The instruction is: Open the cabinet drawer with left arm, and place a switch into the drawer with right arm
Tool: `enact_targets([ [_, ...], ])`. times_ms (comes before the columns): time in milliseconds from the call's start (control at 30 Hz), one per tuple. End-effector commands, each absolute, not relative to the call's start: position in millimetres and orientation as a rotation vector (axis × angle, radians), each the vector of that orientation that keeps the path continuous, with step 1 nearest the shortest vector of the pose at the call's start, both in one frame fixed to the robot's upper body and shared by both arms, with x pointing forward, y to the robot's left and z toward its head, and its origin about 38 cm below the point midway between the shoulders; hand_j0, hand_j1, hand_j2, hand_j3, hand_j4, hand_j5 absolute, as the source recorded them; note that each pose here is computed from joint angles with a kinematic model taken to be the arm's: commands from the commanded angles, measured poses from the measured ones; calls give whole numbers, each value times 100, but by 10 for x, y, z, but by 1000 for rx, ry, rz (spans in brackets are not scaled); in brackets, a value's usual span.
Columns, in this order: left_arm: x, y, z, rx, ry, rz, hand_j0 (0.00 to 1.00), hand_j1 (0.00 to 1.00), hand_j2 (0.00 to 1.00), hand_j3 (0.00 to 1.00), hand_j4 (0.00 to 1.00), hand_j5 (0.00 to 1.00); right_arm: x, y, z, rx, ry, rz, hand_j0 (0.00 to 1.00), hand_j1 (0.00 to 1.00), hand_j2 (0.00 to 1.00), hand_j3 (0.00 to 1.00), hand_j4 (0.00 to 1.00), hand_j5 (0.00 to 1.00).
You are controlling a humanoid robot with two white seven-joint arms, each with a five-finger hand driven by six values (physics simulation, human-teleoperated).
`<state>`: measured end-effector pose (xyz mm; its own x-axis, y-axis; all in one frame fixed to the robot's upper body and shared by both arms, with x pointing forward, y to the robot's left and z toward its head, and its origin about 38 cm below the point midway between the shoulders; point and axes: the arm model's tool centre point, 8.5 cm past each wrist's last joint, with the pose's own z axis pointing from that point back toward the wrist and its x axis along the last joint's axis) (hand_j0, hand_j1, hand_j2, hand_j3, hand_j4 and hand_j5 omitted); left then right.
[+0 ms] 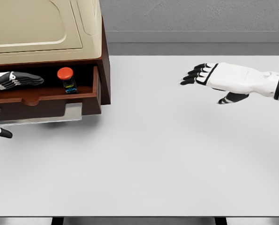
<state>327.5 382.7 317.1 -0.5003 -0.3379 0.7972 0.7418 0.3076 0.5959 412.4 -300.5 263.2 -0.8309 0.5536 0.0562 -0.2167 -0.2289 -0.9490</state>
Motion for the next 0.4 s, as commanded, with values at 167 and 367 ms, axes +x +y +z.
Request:
enact_targets([
  [167, 3309, 3717, 3101, -405, -1608, -1410, 100, 100, 100, 100, 100, 100, 4141, -3403, 2895, -522, -1547, 1998, 100, 100, 100, 100, 100, 100],
  [367, 3305, 3721, 3092, -404, -1604, -1410, 100, 100, 100, 100, 100, 100, 4147, -3419, 2897, -524, -1544, 1995, 100, 100, 100, 100, 100, 100],
])
